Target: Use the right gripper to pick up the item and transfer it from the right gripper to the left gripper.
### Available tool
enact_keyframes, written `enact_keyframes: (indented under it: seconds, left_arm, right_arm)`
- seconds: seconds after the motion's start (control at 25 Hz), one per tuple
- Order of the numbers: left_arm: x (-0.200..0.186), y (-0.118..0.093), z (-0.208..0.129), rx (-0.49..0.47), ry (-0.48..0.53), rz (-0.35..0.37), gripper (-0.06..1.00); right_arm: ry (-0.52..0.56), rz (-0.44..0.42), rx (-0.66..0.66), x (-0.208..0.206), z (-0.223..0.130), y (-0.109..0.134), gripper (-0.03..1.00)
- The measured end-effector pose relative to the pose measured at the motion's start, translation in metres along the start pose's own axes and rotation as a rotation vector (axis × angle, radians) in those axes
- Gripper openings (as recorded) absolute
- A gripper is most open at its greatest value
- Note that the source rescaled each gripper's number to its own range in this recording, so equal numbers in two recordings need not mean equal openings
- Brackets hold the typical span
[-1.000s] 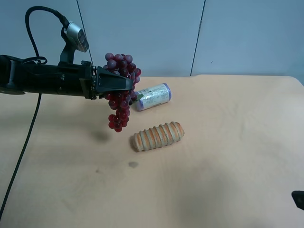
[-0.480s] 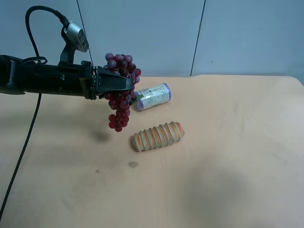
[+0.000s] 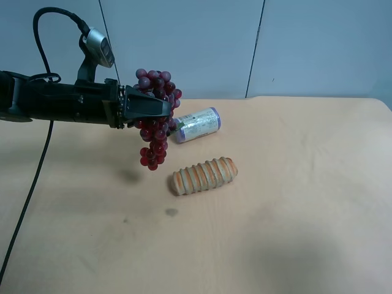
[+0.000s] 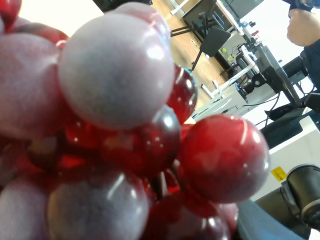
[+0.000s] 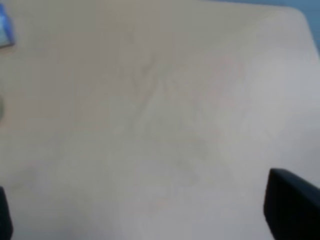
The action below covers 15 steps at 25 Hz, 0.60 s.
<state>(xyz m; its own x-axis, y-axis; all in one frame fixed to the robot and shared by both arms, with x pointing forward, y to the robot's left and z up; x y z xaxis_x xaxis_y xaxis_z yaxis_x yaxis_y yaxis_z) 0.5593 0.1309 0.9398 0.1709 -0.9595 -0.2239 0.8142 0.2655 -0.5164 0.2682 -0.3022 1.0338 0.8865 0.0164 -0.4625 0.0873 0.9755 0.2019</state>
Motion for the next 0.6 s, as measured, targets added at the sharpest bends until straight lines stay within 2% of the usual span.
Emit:
enact_keyframes:
  seconds: [0.24,0.32,0.6]
  left_arm:
    - [-0.001,-0.002,0.002,-0.046,0.001,0.001,0.00]
    - [-0.004,-0.003,0.004,-0.029,0.031,0.045,0.00]
    - [-0.039,0.005,0.019,0.053,0.199,0.463,0.00]
  right_arm:
    - [-0.005,-0.021,0.011,0.000,0.000,-0.001,0.98]
    - [-0.005,-0.021,0.011,0.000,0.000,-0.001,0.98]
    - [-0.005,-0.021,0.011,0.000,0.000,-0.001,0.98]
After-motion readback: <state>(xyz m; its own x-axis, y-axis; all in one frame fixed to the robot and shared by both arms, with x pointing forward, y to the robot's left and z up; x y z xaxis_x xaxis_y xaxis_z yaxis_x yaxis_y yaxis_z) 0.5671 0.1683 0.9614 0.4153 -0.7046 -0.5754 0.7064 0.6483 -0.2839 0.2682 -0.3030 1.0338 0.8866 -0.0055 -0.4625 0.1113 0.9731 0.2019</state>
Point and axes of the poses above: a point on each arm's last joint axis where the gripper is mounted, x pointing out along that axis toward the gripper, y along the wrist's bending axis when the last joint is at zero, z = x × y, the point moved 4 cm from there along x, pointing out along that axis toward the gripper, and after that the axes turned 14 degrees about x, right-handed, at the moved point
